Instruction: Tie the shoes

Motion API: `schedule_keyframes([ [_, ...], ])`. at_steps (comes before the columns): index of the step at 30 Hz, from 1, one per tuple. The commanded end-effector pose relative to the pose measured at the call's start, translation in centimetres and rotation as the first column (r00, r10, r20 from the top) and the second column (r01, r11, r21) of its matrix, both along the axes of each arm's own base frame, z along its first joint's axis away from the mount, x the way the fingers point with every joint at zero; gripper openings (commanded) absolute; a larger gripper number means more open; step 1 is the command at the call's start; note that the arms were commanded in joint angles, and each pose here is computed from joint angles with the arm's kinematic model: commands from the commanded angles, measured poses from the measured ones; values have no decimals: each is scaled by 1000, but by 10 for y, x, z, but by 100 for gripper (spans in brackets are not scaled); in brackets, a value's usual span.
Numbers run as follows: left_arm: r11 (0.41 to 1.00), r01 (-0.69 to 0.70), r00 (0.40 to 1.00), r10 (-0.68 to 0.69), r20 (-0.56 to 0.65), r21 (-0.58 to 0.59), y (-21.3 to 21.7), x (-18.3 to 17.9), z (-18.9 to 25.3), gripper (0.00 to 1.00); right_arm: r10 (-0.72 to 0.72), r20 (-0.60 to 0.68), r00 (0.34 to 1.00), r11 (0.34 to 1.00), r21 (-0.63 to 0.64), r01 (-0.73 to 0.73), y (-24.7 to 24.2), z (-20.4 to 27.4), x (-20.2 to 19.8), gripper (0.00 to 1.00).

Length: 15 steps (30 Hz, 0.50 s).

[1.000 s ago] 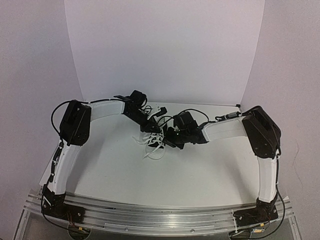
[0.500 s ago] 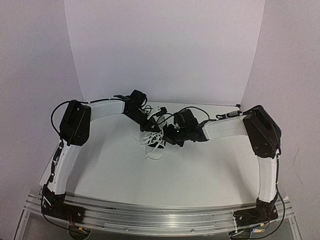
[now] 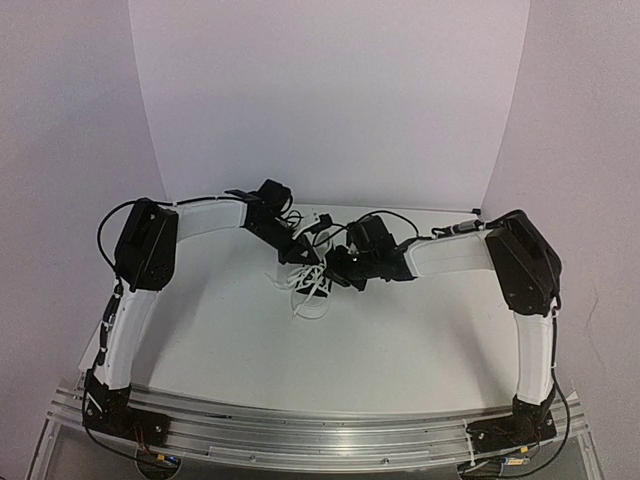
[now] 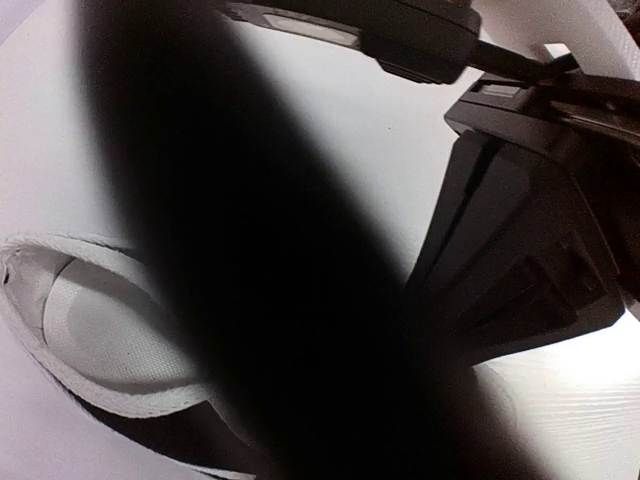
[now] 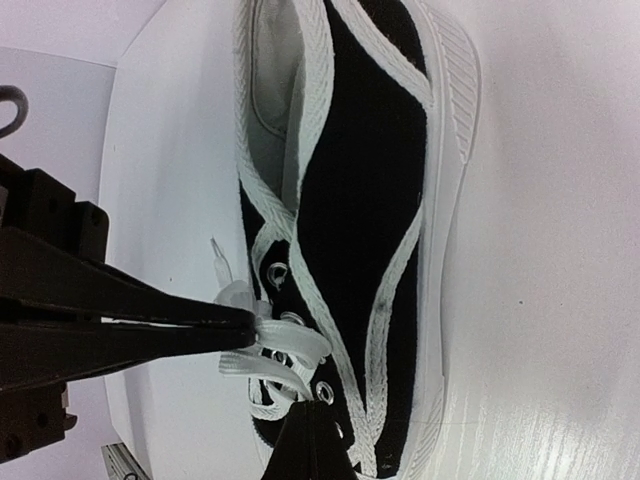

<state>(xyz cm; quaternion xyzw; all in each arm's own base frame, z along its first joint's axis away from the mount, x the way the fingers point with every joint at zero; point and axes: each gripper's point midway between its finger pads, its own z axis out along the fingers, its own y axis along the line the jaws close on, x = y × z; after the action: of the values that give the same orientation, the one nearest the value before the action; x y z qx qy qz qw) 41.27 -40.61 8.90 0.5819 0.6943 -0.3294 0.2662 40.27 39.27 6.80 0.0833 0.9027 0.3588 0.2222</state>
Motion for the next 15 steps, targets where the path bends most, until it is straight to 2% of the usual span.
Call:
schedule_keyframes([
  [1,997,-5,997,11,75,-75,-4,-1,56,0,-10,15,1000,999,32,10,7,8,9,0],
  [6,997,8,996,-1,90,-78,-6,0,57,0,-12,10,1000,1000,19,11,2,5,5,0],
  [15,997,19,1000,-17,26,-70,-3,-12,53,0,-27,8,1000,998,53,27,11,10,15,0],
])
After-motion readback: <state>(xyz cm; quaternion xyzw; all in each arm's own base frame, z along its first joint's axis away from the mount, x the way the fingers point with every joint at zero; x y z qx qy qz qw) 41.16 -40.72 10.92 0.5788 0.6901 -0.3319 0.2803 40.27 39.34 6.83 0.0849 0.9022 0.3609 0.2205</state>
